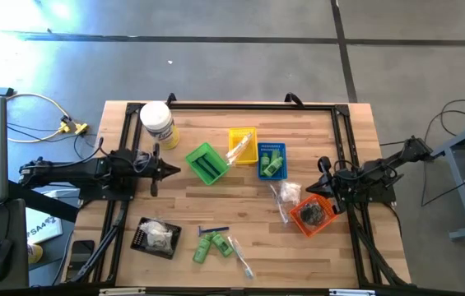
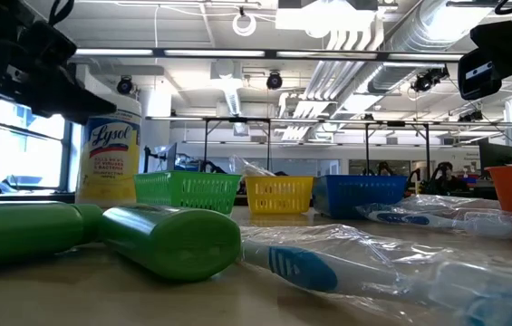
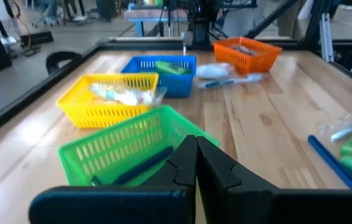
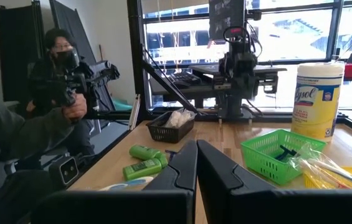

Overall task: Pick & Place Travel size toiletries
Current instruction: Put the blue toothbrush into the yellow basket

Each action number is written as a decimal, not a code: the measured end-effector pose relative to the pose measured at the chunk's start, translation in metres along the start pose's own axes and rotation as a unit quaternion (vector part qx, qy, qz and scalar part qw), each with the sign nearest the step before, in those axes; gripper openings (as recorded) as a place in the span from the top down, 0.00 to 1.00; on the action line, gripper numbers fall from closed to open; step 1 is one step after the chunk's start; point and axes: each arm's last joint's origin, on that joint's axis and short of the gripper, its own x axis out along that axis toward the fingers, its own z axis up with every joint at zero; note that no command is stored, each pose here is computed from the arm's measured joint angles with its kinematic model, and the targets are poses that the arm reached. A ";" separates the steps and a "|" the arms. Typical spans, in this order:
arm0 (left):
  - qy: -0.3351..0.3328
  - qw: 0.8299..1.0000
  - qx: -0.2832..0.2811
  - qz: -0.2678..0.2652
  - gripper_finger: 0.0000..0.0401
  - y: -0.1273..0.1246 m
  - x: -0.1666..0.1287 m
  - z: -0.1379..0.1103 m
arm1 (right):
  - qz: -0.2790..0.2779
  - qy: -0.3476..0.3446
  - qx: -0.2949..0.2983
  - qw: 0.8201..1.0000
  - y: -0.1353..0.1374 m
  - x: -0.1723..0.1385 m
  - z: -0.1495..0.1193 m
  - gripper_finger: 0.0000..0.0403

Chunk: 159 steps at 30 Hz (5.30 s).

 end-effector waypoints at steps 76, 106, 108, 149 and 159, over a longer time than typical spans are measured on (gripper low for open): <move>-0.007 0.999 -0.048 0.004 1.00 0.000 0.001 -0.004 | -0.385 0.572 0.196 0.697 -0.020 0.222 -0.027 0.47; -0.007 0.999 -0.048 0.006 1.00 0.000 0.002 -0.004 | -0.408 0.564 0.224 0.682 -0.017 0.213 -0.040 0.49; -0.007 0.999 -0.048 0.006 1.00 0.000 0.002 -0.004 | -0.408 0.567 0.224 0.680 -0.017 0.214 -0.044 0.49; -0.007 0.999 -0.048 0.004 1.00 0.000 0.002 -0.004 | -0.157 0.490 0.128 0.848 0.011 0.245 -0.011 0.94; -0.008 0.999 -0.048 0.004 1.00 0.000 0.002 -0.004 | -0.012 0.324 -0.005 0.946 0.036 0.226 0.085 0.90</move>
